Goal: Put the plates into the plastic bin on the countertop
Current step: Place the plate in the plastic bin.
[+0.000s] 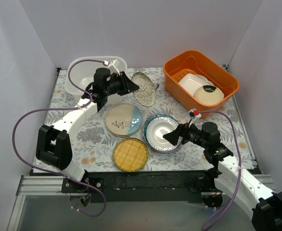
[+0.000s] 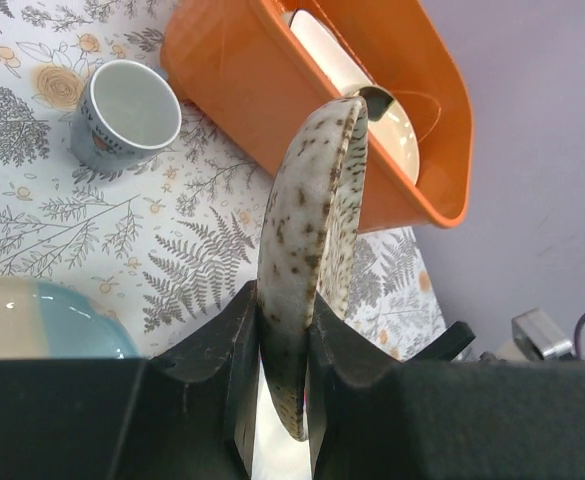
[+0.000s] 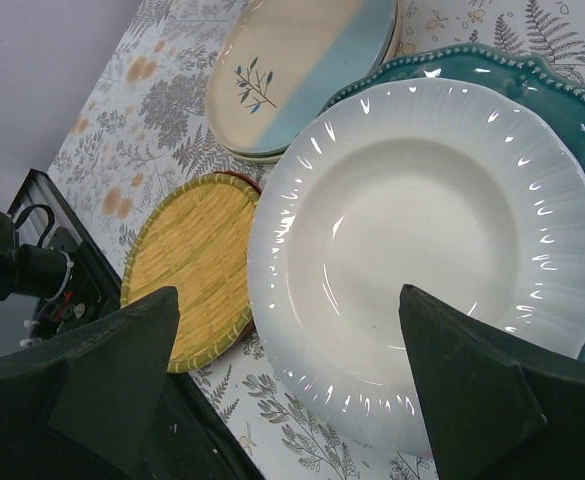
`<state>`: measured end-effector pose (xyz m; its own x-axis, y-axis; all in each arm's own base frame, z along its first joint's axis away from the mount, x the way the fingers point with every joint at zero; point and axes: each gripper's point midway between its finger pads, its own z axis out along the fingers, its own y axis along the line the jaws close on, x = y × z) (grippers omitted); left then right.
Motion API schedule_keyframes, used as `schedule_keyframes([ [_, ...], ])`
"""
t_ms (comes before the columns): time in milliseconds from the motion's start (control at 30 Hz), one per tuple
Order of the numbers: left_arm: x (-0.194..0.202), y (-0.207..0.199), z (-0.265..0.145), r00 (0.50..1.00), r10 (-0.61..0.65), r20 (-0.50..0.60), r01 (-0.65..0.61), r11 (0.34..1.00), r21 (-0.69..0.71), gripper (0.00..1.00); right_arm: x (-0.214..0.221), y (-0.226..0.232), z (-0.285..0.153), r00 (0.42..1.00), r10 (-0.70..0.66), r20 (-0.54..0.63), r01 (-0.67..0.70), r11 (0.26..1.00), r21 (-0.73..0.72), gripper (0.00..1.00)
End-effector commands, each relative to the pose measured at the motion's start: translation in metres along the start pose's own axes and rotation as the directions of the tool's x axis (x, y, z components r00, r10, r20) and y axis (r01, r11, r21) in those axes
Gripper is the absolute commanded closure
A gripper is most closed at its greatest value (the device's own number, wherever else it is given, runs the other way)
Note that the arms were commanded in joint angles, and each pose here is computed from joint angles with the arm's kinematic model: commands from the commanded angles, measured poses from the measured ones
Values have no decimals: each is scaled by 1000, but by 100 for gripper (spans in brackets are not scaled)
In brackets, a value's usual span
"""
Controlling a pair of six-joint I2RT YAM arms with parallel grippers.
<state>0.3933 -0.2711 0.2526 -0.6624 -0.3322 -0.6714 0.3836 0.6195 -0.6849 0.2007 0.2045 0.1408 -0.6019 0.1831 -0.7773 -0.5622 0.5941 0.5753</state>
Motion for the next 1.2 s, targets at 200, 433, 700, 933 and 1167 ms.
schedule_keyframes([
  [200, -88, -10, -10, 977, -164, 137, 149, 982, 114, 100, -4, 5, -2, 1000, -14, 6, 14, 1000, -10, 2],
  [433, -139, 19, -19, 928, -267, 261, 258, 964, 70, 100, 11, -2, -2, 1000, 17, -9, -17, 1000, -5, 2],
  [700, -193, 69, -43, 855, -346, 387, 365, 931, 26, 100, 11, -4, 2, 1000, 15, -20, -15, 1000, 0, 2],
  [933, -213, 116, -60, 801, -397, 448, 446, 895, -4, 100, 14, -5, 5, 999, 28, -29, -28, 1000, -6, 2],
  [1167, -216, 133, -61, 797, -373, 475, 454, 889, -63, 100, 14, -8, 8, 999, 26, -37, -26, 1000, -1, 2],
])
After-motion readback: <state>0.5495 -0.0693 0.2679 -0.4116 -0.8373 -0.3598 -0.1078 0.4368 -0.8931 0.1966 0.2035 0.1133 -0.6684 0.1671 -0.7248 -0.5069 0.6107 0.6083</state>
